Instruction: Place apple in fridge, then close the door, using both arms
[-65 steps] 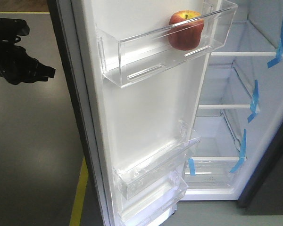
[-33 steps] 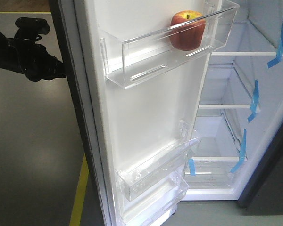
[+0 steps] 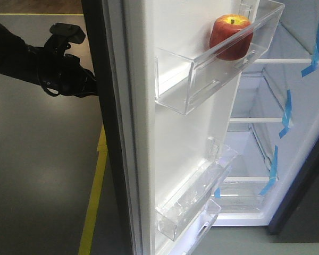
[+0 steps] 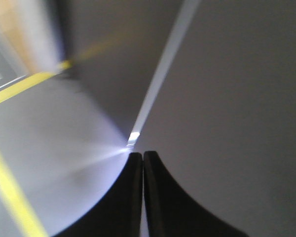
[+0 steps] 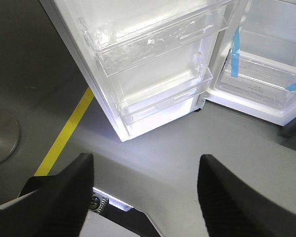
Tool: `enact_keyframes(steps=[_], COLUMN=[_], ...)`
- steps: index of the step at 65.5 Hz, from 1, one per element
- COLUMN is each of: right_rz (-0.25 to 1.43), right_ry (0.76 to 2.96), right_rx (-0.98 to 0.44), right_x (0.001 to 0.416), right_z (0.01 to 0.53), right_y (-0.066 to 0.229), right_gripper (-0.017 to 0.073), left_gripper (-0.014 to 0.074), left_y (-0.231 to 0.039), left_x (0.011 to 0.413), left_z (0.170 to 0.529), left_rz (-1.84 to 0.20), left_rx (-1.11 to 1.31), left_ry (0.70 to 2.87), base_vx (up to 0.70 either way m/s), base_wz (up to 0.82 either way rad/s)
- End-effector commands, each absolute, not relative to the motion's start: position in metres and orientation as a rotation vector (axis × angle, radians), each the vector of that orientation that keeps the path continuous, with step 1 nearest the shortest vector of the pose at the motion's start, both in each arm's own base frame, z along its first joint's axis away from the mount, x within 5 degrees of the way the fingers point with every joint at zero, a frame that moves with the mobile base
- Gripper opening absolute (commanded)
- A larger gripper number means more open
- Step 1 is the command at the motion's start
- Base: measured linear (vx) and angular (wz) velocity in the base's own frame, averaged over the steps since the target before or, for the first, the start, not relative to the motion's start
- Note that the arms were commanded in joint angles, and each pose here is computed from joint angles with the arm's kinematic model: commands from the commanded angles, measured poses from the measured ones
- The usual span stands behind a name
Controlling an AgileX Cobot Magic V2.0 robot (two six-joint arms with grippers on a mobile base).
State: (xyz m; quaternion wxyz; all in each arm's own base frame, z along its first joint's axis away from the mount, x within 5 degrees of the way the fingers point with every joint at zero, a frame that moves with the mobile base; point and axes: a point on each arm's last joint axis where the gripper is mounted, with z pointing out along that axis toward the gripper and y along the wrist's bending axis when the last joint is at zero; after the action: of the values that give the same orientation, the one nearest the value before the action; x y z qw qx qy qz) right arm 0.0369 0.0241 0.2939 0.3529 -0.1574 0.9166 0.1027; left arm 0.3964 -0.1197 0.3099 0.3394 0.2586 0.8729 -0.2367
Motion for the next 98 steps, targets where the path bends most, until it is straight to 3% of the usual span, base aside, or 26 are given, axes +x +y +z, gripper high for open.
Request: enact_keyframes(steps=[1, 45, 63, 98], right_rz=[0.276, 0.276, 0.276, 0.276], right_ry=[2.312, 2.312, 2.312, 2.312], right_rx=[-0.391, -0.391, -0.391, -0.391], right_x=[0.041, 0.041, 0.041, 0.041], right_z=[0.303, 0.303, 0.303, 0.303], right_y=[0.025, 0.025, 0.025, 0.025], right_gripper=[0.0434, 0.0434, 0.0434, 0.0434], left_gripper=[-0.0006, -0.0006, -0.0006, -0.0006], left_y=[-0.133, -0.239, -0.283, -0.364], left_x=[0.385, 0.336, 0.327, 0.337], left_z=[0.346, 0.367, 0.367, 0.363], left_rz=[-0.688, -1.034, -0.977, -1.033], left_rx=[0.692, 0.947, 0.856, 0.951], left_ry=[2.131, 1.807, 1.716, 1.567], base_vx=[0.00, 0.00, 0.00, 0.00], base_wz=[0.00, 0.00, 0.00, 0.00])
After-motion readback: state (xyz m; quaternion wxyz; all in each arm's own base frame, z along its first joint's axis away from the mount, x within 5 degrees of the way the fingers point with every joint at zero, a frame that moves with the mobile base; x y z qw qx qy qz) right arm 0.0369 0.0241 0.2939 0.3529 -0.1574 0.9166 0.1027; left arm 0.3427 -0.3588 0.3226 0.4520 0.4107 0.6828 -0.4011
